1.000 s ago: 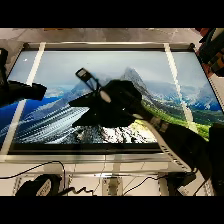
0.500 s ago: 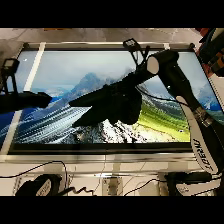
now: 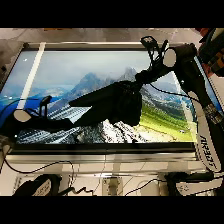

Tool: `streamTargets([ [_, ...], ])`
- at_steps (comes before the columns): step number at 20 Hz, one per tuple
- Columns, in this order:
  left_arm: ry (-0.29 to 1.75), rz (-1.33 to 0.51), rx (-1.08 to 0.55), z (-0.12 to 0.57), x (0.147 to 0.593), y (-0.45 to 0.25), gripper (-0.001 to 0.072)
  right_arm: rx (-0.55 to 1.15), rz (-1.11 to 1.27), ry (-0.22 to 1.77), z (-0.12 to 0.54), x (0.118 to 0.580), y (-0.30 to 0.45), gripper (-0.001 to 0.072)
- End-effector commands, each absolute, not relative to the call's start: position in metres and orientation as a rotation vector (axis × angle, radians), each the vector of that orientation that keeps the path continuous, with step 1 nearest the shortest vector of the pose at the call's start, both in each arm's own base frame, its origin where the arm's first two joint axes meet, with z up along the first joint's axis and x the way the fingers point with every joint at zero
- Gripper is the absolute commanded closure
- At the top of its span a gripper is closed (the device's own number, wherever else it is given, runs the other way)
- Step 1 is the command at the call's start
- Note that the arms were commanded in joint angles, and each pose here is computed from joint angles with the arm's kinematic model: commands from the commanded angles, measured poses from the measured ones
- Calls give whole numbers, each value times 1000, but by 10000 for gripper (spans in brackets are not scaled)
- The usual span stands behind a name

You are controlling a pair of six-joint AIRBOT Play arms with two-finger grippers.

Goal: Fold the clothes and pants, and hang the long-sleeved shirts on hangers.

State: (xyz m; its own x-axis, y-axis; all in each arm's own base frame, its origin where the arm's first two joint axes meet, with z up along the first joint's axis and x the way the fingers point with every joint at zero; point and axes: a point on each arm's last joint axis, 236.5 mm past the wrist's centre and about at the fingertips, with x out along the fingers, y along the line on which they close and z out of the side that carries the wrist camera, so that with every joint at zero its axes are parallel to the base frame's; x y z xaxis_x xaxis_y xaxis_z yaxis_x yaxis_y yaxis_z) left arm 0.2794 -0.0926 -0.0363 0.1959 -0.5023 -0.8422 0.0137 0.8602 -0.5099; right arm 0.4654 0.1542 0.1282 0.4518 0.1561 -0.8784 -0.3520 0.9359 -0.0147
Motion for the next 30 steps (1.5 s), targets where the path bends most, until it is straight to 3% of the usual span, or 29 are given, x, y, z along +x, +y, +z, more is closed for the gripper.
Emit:
streamTargets([
  [1, 1372, -385, -728, -57, 286, -125, 10, -187, 328, 1059, 129, 465, 156, 671],
  [3, 1346, -339, -814, -67, 303, -126, 9, -187, 328, 1059, 129, 465, 156, 671],
  [7, 1308, -240, -832, -90, 322, -112, 20, -187, 328, 1059, 129, 465, 156, 671],
  [10, 1245, -187, -844, -93, 339, -103, 141, -187, 328, 1058, 129, 465, 156, 671],
  [11, 1220, -172, -859, -91, 345, -102, 199, -187, 328, 1058, 129, 465, 156, 671],
  [12, 1198, -165, -883, -88, 350, -103, 353, -187, 328, 1058, 129, 465, 156, 671],
  [14, 1161, -150, -893, -86, 359, -103, 560, -187, 328, 1058, 129, 465, 156, 671],
  [16, 1122, -121, -871, -87, 367, -99, 615, -187, 327, 1058, 129, 465, 156, 670],
  [17, 1106, -110, -864, -88, 370, -97, 683, -187, 327, 1058, 129, 465, 156, 671],
  [23, 956, -144, -812, -42, 418, -88, 679, -208, 293, 981, 138, 482, 150, 671],
  [27, 735, -203, -753, 51, 480, -72, 680, -179, 224, 826, 169, 512, 125, 671],
  [30, 570, -193, -659, 122, 512, -36, 681, -102, 101, 765, 194, 523, 64, 670],
])
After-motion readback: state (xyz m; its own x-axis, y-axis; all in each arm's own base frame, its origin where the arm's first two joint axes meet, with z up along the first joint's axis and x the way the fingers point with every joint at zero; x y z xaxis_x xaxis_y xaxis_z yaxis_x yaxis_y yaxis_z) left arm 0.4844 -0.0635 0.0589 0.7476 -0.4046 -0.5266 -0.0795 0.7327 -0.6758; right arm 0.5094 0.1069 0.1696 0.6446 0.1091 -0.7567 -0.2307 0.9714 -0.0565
